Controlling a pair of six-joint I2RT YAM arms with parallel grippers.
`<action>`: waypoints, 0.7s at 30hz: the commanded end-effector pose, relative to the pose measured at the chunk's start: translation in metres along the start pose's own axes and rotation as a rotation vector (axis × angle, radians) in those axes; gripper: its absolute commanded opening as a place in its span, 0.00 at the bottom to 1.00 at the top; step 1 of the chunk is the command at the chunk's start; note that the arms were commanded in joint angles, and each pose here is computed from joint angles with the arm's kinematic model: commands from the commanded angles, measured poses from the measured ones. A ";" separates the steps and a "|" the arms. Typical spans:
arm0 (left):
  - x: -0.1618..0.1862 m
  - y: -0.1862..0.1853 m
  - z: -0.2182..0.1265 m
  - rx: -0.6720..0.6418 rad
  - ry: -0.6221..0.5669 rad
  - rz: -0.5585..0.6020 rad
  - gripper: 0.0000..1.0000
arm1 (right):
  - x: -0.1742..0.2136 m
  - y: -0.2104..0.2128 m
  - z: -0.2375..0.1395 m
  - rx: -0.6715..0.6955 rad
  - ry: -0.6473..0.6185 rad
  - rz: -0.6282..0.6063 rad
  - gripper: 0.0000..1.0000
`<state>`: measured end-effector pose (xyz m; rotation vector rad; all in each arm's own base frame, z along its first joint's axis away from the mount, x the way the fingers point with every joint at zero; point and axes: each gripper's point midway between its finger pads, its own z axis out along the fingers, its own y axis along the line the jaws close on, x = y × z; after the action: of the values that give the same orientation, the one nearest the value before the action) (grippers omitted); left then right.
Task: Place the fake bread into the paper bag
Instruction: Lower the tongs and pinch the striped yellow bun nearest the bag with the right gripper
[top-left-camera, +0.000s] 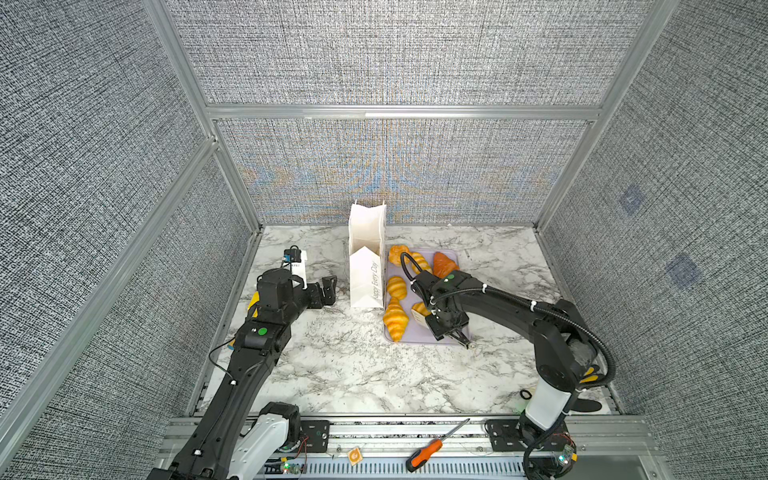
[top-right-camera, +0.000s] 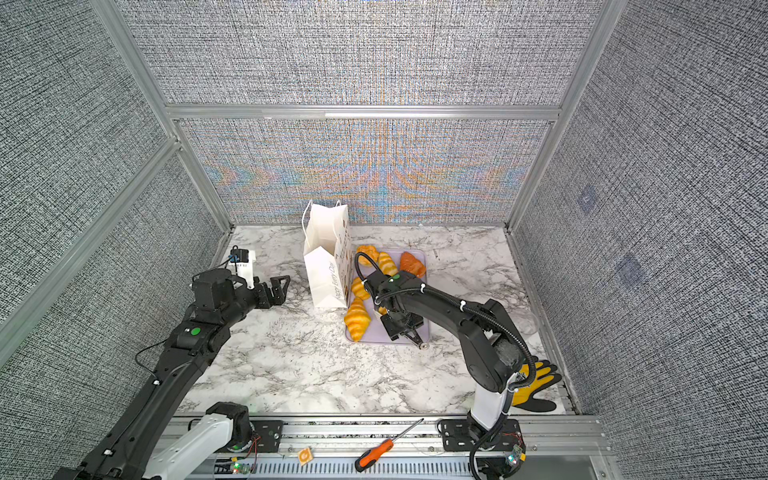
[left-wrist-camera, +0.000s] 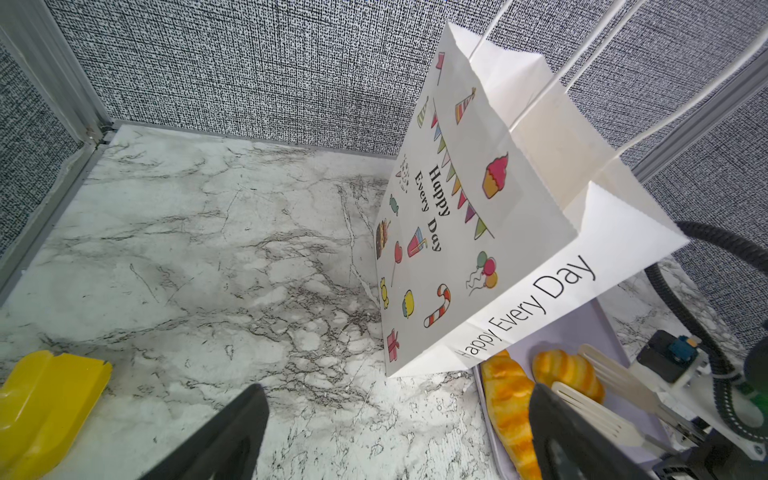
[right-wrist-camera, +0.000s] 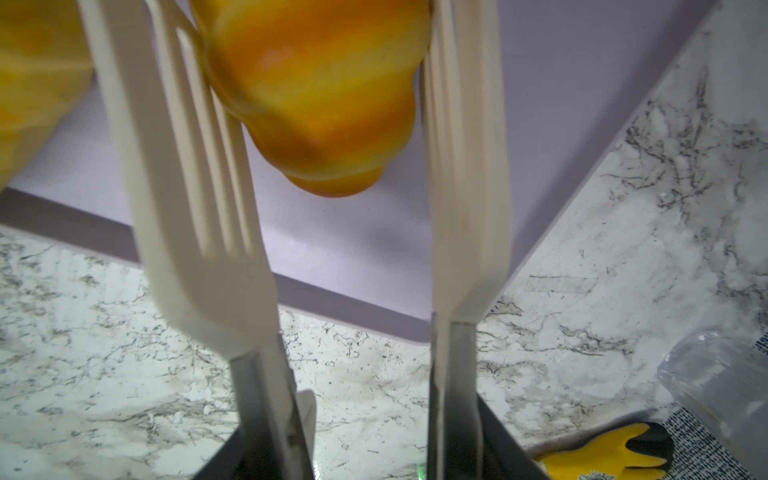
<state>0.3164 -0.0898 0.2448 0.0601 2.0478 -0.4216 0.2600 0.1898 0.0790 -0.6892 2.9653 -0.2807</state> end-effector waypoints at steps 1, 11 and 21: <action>0.002 0.003 0.000 -0.014 0.006 -0.006 0.99 | -0.001 -0.001 -0.003 -0.001 -0.002 -0.007 0.54; 0.003 0.004 -0.001 -0.018 0.004 -0.008 0.99 | 0.007 -0.005 -0.010 -0.004 0.004 -0.005 0.44; 0.002 0.004 -0.004 -0.021 -0.007 -0.009 0.99 | 0.004 -0.007 -0.035 -0.052 -0.073 0.037 0.42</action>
<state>0.3141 -0.0864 0.2454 0.0425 2.0398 -0.4100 0.2579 0.1886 0.1072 -0.6589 2.9215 -0.1840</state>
